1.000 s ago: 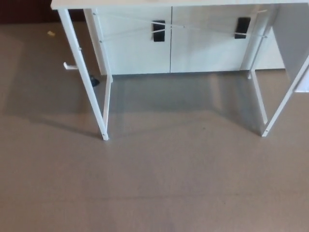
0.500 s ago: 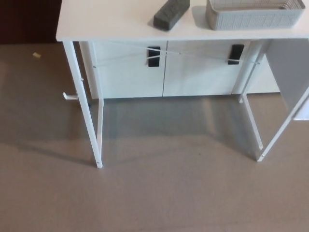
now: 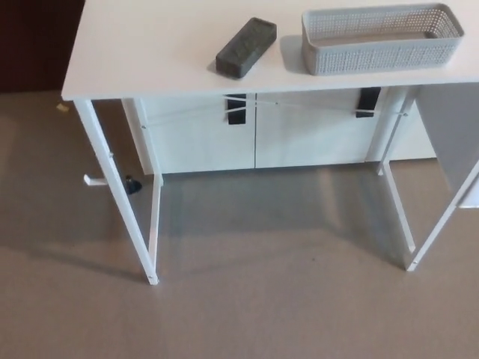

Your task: The robot walks towards a desk on which an eraser is kept on the left hand side and a container is kept on the right hand side. The robot picks up the eraser using its left hand and places it in the container.

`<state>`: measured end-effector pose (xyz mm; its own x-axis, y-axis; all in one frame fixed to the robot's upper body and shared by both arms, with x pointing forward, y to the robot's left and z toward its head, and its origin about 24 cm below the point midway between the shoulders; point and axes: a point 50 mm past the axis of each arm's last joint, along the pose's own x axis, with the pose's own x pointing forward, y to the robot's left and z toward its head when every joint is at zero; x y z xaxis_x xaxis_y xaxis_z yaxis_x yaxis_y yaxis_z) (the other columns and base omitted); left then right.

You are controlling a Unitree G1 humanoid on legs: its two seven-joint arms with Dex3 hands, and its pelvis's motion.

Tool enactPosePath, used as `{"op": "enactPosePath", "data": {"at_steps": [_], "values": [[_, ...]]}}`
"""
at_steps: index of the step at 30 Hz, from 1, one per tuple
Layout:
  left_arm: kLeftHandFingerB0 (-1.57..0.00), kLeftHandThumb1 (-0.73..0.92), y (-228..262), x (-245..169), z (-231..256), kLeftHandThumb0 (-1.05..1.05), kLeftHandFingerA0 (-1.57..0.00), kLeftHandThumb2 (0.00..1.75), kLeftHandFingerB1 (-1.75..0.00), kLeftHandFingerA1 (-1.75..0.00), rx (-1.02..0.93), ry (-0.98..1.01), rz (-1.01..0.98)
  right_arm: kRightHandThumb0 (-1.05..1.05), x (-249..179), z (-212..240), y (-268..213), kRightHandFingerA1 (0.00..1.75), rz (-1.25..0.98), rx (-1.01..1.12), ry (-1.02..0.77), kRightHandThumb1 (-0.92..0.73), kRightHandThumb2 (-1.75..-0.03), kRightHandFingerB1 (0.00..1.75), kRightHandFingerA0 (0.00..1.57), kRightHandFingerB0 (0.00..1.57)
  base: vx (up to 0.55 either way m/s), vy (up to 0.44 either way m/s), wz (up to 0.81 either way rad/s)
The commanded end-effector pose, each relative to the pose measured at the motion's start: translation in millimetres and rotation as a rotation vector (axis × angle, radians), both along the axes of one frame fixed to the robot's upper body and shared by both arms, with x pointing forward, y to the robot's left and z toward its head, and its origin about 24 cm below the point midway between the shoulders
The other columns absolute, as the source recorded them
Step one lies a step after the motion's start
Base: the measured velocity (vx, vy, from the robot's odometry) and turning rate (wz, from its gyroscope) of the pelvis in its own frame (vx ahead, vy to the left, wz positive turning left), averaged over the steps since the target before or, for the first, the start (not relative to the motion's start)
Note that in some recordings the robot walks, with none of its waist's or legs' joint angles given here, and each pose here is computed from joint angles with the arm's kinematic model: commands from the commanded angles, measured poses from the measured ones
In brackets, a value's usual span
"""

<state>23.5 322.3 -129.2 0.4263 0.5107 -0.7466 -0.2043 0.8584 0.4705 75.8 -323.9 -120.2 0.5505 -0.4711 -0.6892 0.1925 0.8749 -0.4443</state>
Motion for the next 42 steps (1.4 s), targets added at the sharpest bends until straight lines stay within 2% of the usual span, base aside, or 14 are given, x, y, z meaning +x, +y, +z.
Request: {"op": "enactPosePath", "data": {"at_steps": [1, 6, 7, 8, 9, 11, 19, 24, 26, 27, 35, 36, 40, 42], "values": [[-0.32, 0.61, 9, 7, 8, -0.26, -0.44, 0.59, -0.32, -0.37, 0.060, -0.050, -0.030, -0.35, 6, 2, 2, 0.67, 0.018, 0.011, -0.037, -0.49, -0.54, 0.54, 0.61, 0.46, 0.16, 0.187, -0.18], [-0.32, 0.62, 10, 10, 9, -0.24, -0.41, 0.59, -0.32, -0.34, 0.073, -0.053, -0.058, -0.35, 5, 2, 3, 0.68, 0.023, 0.010, -0.040, -0.50, -0.54, 0.54, 0.63, 0.46, 0.31, 0.247, -0.16], [-0.32, 0.62, 9, 9, 9, -0.23, -0.41, 0.59, -0.32, -0.35, 0.063, -0.059, -0.051, -0.42, 5, 3, 3, 0.73, 0.028, 0.019, -0.052, -0.39, -0.72, 0.61, 0.62, 0.44, 0.31, 0.238, -0.13], [-0.31, 0.62, 10, 8, 9, -0.23, -0.40, 0.59, -0.32, -0.34, 0.068, -0.056, -0.059, -0.38, 4, 3, 3, 0.72, 0.031, 0.022, -0.054, -0.49, -0.54, 0.56, 0.62, 0.46, 0.31, 0.198, 0.10], [-0.31, 0.62, 10, 8, 9, -0.24, -0.39, 0.59, -0.32, -0.34, 0.071, -0.055, -0.067, -0.44, 4, 3, 3, 0.75, 0.034, 0.023, -0.061, -0.38, -0.73, 0.62, 0.61, 0.45, 0.26, 0.156, -0.04], [-0.32, 0.62, 10, 10, 10, -0.24, -0.40, 0.59, -0.32, -0.35, 0.076, -0.057, -0.086, -0.36, 5, 3, 4, 0.72, 0.030, 0.022, -0.060, -0.49, -0.54, 0.56, 0.63, 0.46, 0.27, 0.115, 0.07], [-0.32, 0.62, 7, 12, 11, -0.26, -0.38, 0.59, -0.32, -0.34, 0.094, -0.073, -0.128, -0.38, 3, 0, 4, 0.68, 0.020, 0.029, -0.038, -0.49, -0.54, 0.54, 0.63, 0.47, 0.26, -0.028, 0.10], [-0.33, 0.62, 4, 12, 11, -0.23, -0.40, 0.58, -0.32, -0.34, 0.087, -0.090, -0.130, -0.44, 3, 1, 5, 0.72, 0.030, 0.025, -0.040, -0.38, -0.72, 0.61, 0.62, 0.45, 0.32, -0.220, 0.04], [-0.32, 0.62, 4, 12, 11, -0.27, -0.40, 0.61, -0.33, -0.36, 0.089, -0.088, -0.140, -0.39, 3, 1, 5, 0.69, 0.030, 0.024, -0.042, -0.49, -0.54, 0.54, 0.63, 0.48, 0.21, -0.151, -0.02], [-0.33, 0.61, 4, 12, 10, -0.24, -0.41, 0.58, -0.32, -0.35, 0.098, -0.080, -0.147, -0.44, 3, 1, 5, 0.74, 0.032, 0.023, -0.049, -0.38, -0.73, 0.61, 0.62, 0.45, 0.11, -0.050, -0.12], [-0.31, 0.63, 3, 14, 9, -0.27, -0.38, 0.61, -0.32, -0.35, 0.040, -0.104, -0.108, -0.46, 3, 0, 7, 0.73, 0.041, 0.025, -0.044, -0.38, -0.73, 0.61, 0.62, 0.45, 0.13, 0.088, -0.14], [-0.31, 0.63, 2, 14, 9, -0.28, -0.38, 0.61, -0.32, -0.34, 0.026, -0.108, -0.089, -0.42, 3, 0, 7, 0.68, 0.041, 0.027, -0.046, -0.50, -0.55, 0.54, 0.61, 0.46, 0.24, 0.222, -0.34], [-0.32, 0.63, -6, 16, 6, -0.25, -0.40, 0.61, -0.32, -0.35, 0.003, -0.132, -0.079, -0.34, 2, 0, 7, 0.68, 0.022, 0.037, -0.048, -0.51, -0.54, 0.54, 0.63, 0.47, 0.10, 0.150, 0.08], [-0.31, 0.63, -8, 13, 7, -0.26, -0.40, 0.62, -0.33, -0.36, 0.004, -0.136, -0.100, -0.43, -1, -1, 7, 0.73, 0.017, 0.036, -0.039, -0.39, -0.72, 0.61, 0.62, 0.46, 0.01, 0.044, 0.08]]}}
